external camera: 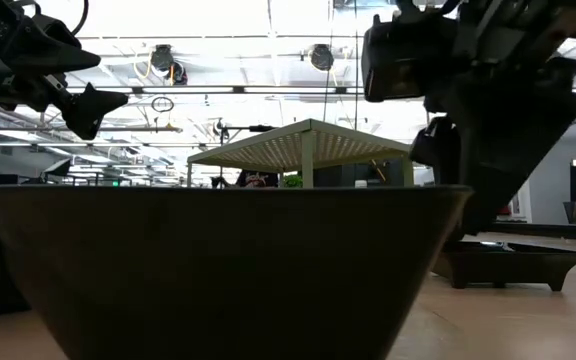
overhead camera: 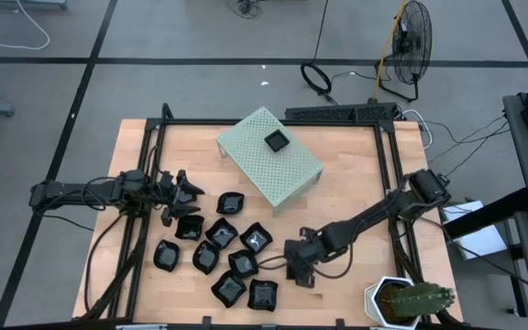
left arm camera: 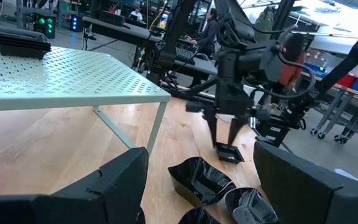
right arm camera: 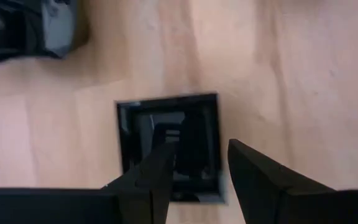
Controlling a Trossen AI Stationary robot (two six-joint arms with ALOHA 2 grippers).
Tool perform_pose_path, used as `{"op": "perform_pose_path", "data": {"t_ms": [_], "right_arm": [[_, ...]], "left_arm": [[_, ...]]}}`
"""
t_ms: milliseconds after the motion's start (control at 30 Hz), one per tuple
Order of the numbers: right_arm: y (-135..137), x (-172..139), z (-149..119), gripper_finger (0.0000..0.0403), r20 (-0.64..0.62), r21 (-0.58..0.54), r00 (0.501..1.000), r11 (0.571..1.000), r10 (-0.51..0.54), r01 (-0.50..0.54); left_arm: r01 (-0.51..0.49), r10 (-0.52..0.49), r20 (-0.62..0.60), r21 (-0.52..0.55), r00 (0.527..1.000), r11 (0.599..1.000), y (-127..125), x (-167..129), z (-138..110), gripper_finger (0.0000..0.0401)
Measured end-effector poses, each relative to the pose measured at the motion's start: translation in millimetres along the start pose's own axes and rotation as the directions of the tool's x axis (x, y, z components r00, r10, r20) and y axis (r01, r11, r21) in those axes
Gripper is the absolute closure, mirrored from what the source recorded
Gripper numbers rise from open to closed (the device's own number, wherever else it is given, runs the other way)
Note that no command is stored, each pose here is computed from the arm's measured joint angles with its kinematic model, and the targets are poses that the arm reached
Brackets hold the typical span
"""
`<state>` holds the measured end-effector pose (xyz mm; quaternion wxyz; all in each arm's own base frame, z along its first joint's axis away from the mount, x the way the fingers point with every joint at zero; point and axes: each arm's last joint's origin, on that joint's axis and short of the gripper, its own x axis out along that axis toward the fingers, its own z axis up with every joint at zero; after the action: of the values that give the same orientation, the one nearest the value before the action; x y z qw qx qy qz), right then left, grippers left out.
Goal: Pick & Place Mini shaped plates
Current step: Stack the square plate on top of the other square plate on the shelf
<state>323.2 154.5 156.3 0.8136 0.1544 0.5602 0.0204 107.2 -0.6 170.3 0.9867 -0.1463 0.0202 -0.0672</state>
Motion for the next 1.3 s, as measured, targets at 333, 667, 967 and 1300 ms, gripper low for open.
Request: {"op": "perform_pose_path", "data": {"t_ms": [333, 667, 967, 1300], "right_arm": [[3, 3, -3, 0.0276, 0.047, -0.009, 0.997, 0.998, -0.059, 0.059], [-3, 7, -9, 0.0296, 0.038, 0.022, 0.995, 0.996, -0.093, 0.092], [-8, 12, -15, 0.0314, 0.036, 0.081, 0.995, 0.992, -0.096, 0.093], [-2, -1, -9, 0.0398, 0.092, 0.060, 0.996, 0.998, -0.013, 0.008]], "left_arm": [[0.000, 0.000, 0.000, 0.000, 1.000, 1.000, 0, 0, 0, 0.0105], [0.000, 0.000, 0.000, 0.000, 1.000, 1.000, 0, 0, 0, 0.0105], [0.000, 0.000, 0.001, 0.000, 1.000, 1.000, 0, 0, 0, 0.0105], [0.000, 0.000, 0.000, 0.000, 1.000, 1.000, 0, 0, 0, 0.0105]]}}
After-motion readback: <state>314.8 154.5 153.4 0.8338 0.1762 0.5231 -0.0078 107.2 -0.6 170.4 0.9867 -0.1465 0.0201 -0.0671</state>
